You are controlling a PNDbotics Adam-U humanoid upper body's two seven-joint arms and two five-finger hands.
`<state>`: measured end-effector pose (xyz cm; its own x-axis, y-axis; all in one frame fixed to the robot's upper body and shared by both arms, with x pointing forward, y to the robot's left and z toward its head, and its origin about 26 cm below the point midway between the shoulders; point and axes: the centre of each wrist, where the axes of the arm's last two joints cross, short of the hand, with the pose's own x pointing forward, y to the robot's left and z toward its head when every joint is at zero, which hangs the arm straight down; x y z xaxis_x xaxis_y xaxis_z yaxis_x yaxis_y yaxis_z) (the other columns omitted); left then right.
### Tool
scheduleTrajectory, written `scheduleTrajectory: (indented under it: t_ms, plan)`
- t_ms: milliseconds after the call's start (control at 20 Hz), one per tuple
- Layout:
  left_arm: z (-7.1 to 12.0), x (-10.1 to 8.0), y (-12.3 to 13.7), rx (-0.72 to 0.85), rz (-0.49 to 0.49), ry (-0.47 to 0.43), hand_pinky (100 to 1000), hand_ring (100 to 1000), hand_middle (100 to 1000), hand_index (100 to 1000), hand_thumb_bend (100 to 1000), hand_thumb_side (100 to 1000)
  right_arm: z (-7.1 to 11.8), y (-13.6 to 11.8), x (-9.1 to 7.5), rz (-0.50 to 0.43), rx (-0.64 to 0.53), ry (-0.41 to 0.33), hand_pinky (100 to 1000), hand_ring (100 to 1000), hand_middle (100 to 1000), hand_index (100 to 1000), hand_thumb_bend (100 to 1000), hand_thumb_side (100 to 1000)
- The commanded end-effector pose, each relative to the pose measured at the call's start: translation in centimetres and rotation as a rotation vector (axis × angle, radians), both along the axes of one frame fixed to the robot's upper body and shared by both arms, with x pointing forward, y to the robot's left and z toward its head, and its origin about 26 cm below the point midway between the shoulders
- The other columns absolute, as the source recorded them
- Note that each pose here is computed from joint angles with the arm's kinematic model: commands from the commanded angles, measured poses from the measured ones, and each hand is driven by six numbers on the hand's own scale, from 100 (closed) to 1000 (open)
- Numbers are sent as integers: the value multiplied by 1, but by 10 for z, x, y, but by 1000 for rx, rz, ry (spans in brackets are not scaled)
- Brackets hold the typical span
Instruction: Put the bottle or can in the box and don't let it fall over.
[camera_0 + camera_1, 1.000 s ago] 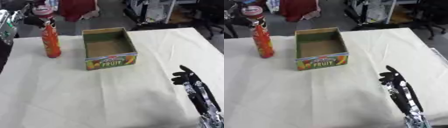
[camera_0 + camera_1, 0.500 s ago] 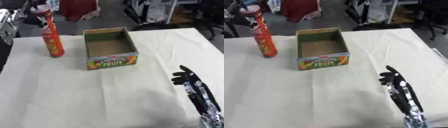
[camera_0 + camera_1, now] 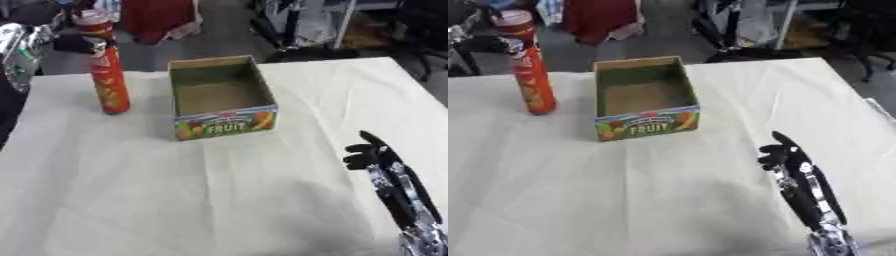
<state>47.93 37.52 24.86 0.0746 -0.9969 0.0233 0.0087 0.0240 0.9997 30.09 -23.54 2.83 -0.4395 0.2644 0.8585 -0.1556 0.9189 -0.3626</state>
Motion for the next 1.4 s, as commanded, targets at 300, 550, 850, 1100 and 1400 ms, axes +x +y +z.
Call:
scheduleTrajectory:
  t_ms: [300, 550, 850, 1100, 1400]
  plan:
    - [59, -14, 1, -5, 1, -138, 711, 784, 764, 916, 934, 884, 5, -5, 2, -7, -9, -17, 668, 683, 703, 943, 100, 844]
    - [50, -11, -3, 2, 36, -139, 710, 788, 796, 936, 846, 812, 5, -3, 3, 3, -11, -16, 668, 684, 703, 943, 100, 845]
    - [26, -6, -6, 19, 101, -156, 710, 794, 829, 961, 884, 810, 8, 2, 5, 22, -5, -25, 668, 683, 702, 943, 100, 844]
    - [10, -1, -8, 29, 144, -162, 714, 794, 829, 966, 912, 817, 10, 6, 7, 38, -2, -33, 668, 683, 702, 943, 100, 845]
    - [-5, 1, -2, 44, 194, -110, 691, 767, 800, 962, 808, 772, 11, 8, 8, 45, 0, -35, 668, 682, 701, 943, 100, 846]
